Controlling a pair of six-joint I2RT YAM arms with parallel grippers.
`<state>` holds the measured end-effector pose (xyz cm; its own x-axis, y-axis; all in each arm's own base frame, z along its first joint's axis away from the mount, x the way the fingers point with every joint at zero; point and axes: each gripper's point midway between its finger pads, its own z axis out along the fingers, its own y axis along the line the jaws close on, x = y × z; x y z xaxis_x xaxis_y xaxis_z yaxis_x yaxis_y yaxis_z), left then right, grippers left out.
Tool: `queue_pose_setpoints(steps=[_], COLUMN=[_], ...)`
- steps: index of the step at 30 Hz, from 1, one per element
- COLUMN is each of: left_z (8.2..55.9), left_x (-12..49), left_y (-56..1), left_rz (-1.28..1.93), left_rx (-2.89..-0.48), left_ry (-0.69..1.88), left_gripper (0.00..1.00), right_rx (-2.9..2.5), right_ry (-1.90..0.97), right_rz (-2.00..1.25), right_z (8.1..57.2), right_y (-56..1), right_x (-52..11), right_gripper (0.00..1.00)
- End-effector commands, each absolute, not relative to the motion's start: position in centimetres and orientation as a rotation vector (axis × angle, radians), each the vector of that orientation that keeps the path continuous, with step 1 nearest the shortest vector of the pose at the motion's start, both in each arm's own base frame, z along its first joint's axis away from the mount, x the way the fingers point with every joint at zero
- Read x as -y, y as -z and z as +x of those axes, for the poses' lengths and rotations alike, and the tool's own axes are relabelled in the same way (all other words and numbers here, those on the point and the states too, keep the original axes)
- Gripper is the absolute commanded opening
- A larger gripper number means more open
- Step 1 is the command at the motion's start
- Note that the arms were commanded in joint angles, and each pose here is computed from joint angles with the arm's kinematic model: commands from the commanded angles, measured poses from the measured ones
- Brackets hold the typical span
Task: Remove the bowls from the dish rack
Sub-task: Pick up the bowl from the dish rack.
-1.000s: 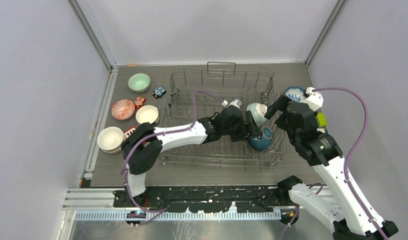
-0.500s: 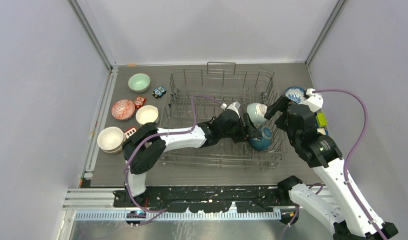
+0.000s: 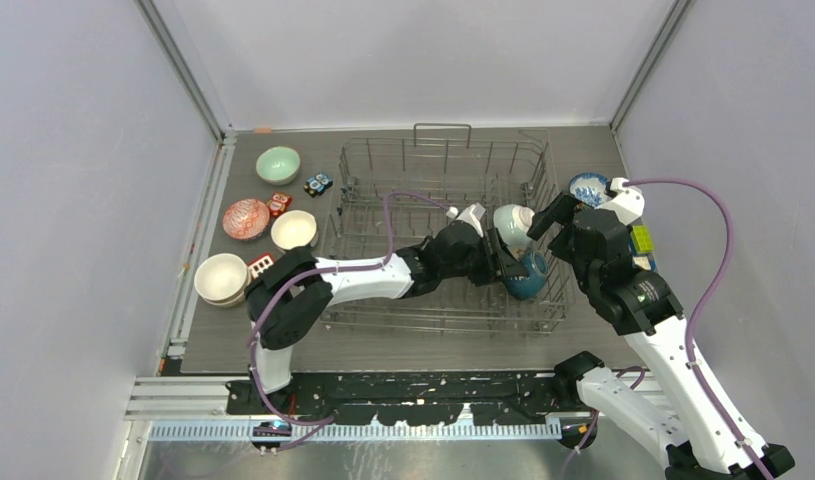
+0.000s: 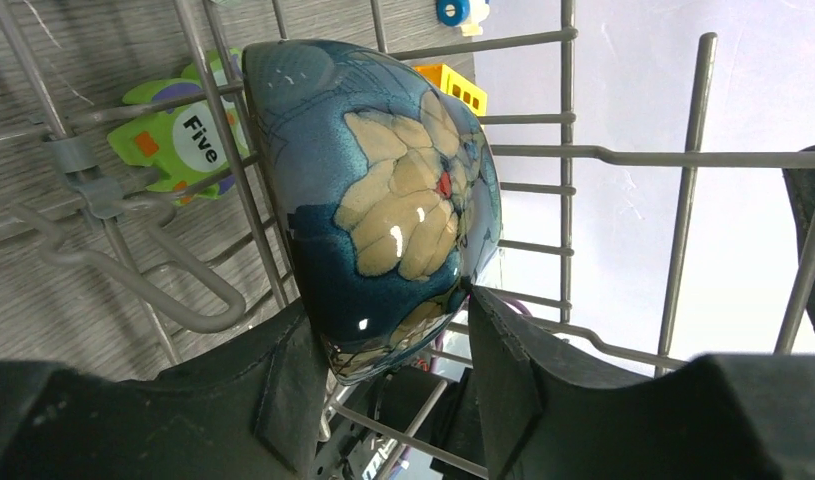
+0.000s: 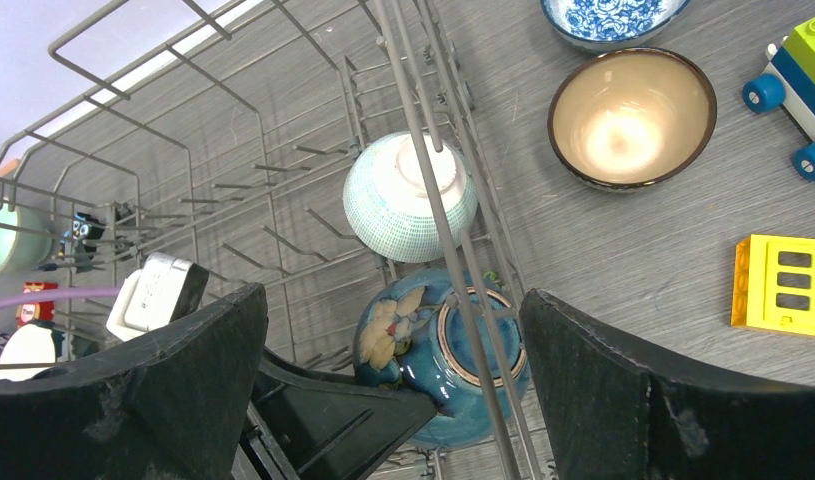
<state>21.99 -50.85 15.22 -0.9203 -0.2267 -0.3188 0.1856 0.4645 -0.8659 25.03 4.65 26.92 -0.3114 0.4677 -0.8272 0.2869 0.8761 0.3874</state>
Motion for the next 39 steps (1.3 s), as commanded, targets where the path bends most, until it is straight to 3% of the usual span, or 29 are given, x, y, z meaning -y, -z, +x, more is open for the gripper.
queue_pose_setpoints(steps=[1,17,29,39], left_z=[21.4,21.2,21.3,21.6], left_x=[52.4,52.8,52.8,52.9], left_y=[-20.5,-22.1,-24.3,-28.9], left_rz=[0.037,0.077,0.131,0.219], left_rx=[-2.15,-2.067,-1.983,-1.824], left_ry=[1.61,1.655,1.67,1.719], left_gripper=[0.5,0.28,0.01,0.0], right_rx=[-1.862,-1.855,-1.842,-1.803], right_ry=[-0.227,-0.225,-0.217,-0.205], right_rz=[0.582,0.581,0.573,0.529], right_z=[25.4,25.0,24.8,24.0], right_y=[-28.0,-28.4,-29.4,-32.4], right_x=[-4.6,-4.3,-4.0,-3.4], right_gripper=[1.0,1.0,1.0,1.0])
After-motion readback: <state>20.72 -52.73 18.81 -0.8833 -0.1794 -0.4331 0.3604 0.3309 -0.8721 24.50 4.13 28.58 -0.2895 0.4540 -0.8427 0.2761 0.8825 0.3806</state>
